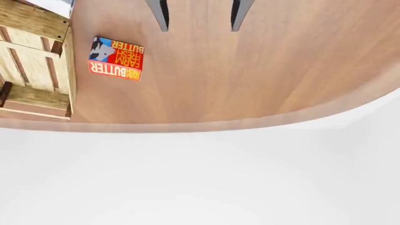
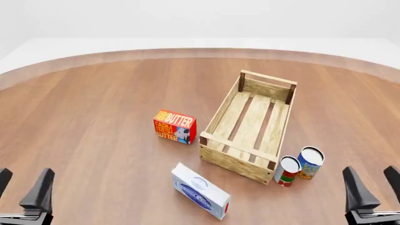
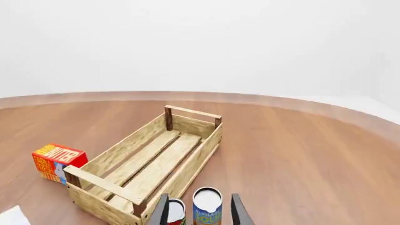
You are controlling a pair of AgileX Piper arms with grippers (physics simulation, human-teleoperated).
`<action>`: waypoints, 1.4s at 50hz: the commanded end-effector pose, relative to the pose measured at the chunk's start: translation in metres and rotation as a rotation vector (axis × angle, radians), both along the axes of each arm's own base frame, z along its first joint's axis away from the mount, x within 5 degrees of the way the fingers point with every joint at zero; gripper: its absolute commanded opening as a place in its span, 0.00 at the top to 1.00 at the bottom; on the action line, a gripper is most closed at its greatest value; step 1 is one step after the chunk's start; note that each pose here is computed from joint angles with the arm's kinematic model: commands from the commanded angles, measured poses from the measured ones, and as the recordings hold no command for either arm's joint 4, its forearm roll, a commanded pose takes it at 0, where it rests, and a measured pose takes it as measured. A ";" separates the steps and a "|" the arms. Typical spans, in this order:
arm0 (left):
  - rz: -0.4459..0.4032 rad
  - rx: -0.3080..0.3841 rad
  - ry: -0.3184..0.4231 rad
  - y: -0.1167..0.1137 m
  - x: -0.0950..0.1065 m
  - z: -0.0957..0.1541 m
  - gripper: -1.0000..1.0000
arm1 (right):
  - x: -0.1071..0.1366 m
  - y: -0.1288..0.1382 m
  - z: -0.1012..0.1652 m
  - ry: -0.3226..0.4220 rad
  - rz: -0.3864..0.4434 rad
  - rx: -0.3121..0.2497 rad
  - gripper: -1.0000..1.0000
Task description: Pick up the ketchup, and put it in the wooden tray.
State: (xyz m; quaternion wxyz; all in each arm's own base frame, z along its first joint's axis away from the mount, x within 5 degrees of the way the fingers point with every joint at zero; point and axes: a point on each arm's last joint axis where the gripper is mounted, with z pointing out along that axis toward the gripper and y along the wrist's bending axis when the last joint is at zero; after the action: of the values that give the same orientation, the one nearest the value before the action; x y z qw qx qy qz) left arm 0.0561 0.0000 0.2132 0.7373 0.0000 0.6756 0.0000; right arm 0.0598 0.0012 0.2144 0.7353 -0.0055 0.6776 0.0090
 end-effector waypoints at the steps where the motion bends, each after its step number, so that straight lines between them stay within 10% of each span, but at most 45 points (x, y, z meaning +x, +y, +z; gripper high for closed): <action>1: 0.000 0.000 0.000 0.000 0.000 0.000 0.00 | 0.043 0.018 -0.011 0.170 0.163 -0.006 0.00; 21: 0.000 0.000 0.000 0.000 0.000 0.000 0.00 | 0.072 0.027 -0.027 0.234 0.189 0.095 0.00; 70: 0.000 0.000 0.000 0.000 0.000 0.000 0.00 | 0.066 0.089 -0.046 0.322 0.591 -0.072 0.00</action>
State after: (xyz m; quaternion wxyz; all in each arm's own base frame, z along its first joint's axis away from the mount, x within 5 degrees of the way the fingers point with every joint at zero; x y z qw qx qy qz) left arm 0.0561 0.0000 0.2132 0.7373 0.0000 0.6756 0.0000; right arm 0.1308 0.0733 0.1682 0.5956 -0.1893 0.7634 0.1634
